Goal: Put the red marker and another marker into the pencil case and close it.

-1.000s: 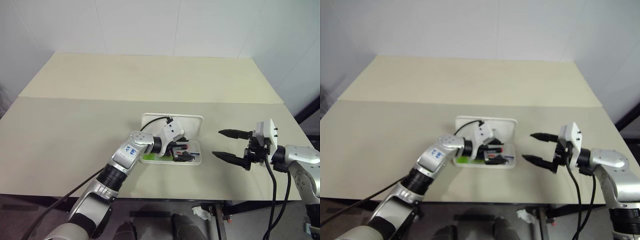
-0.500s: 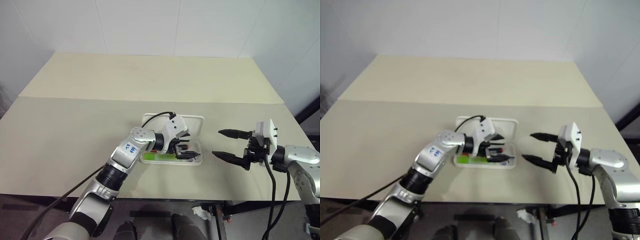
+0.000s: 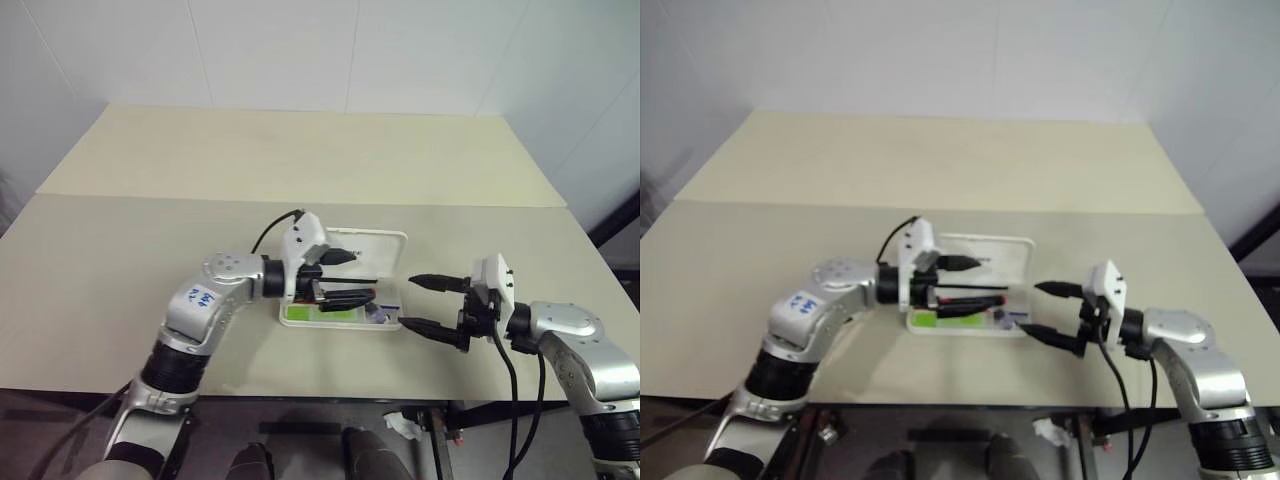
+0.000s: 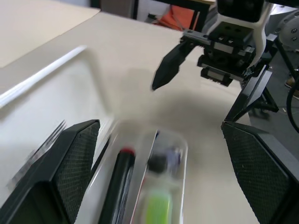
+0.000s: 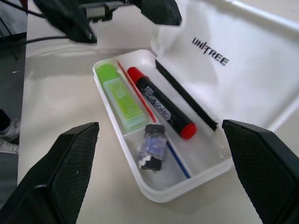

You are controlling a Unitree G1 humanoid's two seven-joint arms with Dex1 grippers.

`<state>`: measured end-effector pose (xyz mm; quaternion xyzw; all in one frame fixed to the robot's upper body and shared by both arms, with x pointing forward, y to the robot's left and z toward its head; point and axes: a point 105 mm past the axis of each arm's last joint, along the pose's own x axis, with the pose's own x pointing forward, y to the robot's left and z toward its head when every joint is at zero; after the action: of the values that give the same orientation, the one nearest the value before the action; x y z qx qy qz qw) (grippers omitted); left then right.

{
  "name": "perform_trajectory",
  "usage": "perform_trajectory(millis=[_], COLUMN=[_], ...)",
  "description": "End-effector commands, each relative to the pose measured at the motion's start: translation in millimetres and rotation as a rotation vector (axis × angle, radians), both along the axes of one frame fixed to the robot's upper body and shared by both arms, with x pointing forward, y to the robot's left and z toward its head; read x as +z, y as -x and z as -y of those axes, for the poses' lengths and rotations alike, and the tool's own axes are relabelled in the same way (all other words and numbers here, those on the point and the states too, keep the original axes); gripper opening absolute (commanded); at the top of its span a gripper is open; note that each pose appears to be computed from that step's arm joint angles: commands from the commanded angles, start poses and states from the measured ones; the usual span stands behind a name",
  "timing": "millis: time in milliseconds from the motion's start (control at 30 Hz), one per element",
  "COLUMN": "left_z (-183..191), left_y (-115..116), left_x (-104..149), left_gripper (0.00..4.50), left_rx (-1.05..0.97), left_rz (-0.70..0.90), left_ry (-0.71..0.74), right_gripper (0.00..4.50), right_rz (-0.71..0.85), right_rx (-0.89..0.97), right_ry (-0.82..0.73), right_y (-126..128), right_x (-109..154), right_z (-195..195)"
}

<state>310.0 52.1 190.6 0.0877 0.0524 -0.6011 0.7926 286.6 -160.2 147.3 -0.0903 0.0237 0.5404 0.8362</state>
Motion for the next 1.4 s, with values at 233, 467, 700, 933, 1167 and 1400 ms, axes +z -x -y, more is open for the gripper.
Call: perform_trajectory(millis=[233, 467, 700, 933, 1167, 1400], left_z=[-62, -116, -133, -154, -162, -164], left_y=[13, 15, 5, 10, 10, 10], left_x=[36, 24, 33, 29, 27, 25], left_gripper=[4.47, 4.47, 4.47, 4.47, 4.47, 4.47], left_rx=[0.021, 0.123, 0.198, 0.191, 0.215, 0.223], left_rz=[0.108, 0.099, 0.163, 0.174, 0.187, 0.189], left_ry=[0.016, -0.069, -0.064, -0.056, -0.071, -0.075], right_gripper=[4.50, 4.50, 4.50, 4.50, 4.50, 4.50], right_rz=[-0.026, -0.084, -0.126, -0.158, -0.167, -0.128], right_rx=[0.101, 0.174, 0.271, 0.284, 0.245, 0.218], right_ry=[0.060, 0.116, 0.136, 0.178, 0.243, 0.299], right_y=[0, 4, 14, 8, 2, 3], right_x=[-4, -3, -5, -15, -21, -6], right_z=[-25, -27, -39, -45, -31, -6])
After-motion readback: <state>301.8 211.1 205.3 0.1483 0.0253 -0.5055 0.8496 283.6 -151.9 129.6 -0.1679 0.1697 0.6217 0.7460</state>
